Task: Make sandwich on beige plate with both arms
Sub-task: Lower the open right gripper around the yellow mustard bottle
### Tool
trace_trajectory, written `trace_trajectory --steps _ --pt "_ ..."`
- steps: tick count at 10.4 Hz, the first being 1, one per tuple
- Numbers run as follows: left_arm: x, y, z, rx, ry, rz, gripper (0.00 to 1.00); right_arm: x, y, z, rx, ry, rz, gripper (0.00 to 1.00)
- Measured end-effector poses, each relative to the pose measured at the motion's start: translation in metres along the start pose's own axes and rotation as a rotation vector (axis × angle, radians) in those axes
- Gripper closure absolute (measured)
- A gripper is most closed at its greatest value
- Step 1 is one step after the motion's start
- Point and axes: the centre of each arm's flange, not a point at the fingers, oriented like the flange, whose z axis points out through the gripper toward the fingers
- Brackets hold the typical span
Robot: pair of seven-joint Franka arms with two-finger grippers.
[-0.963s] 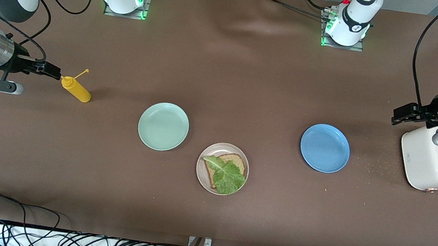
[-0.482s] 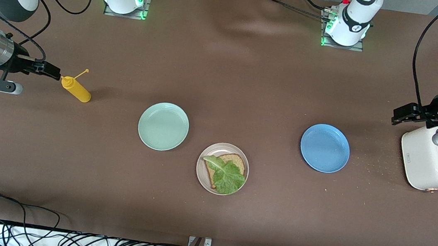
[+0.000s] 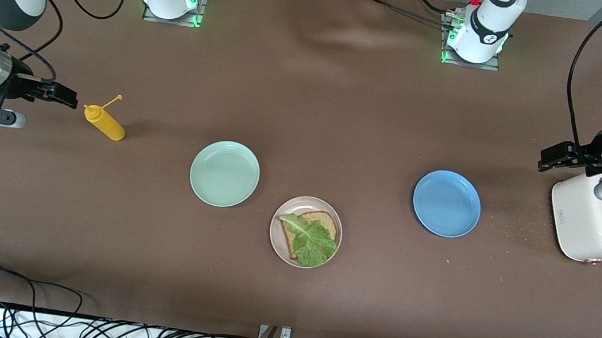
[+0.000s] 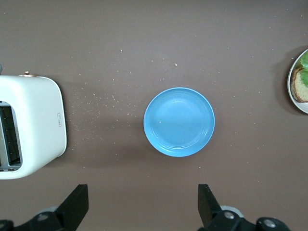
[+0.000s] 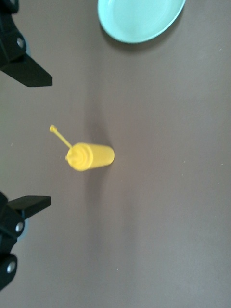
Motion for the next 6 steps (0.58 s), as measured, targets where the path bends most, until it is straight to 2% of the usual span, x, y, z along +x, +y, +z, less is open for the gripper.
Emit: trace_trajectory --steps 2,4,6 --pt "0.000 0.000 0.000 0.000 0.000 0.000 0.00 -0.009 0.045 0.016 0.008 -0.014 -0.152 0.01" --pt "0.000 0.000 0.000 0.000 0.000 0.000 0.00 -0.017 0.083 0.042 0.035 0.004 -0.385 0.00" --pt "0.000 0.000 0.000 0.000 -0.001 0.000 0.00 -0.032 0.111 0.079 0.126 0.043 -0.584 0.00"
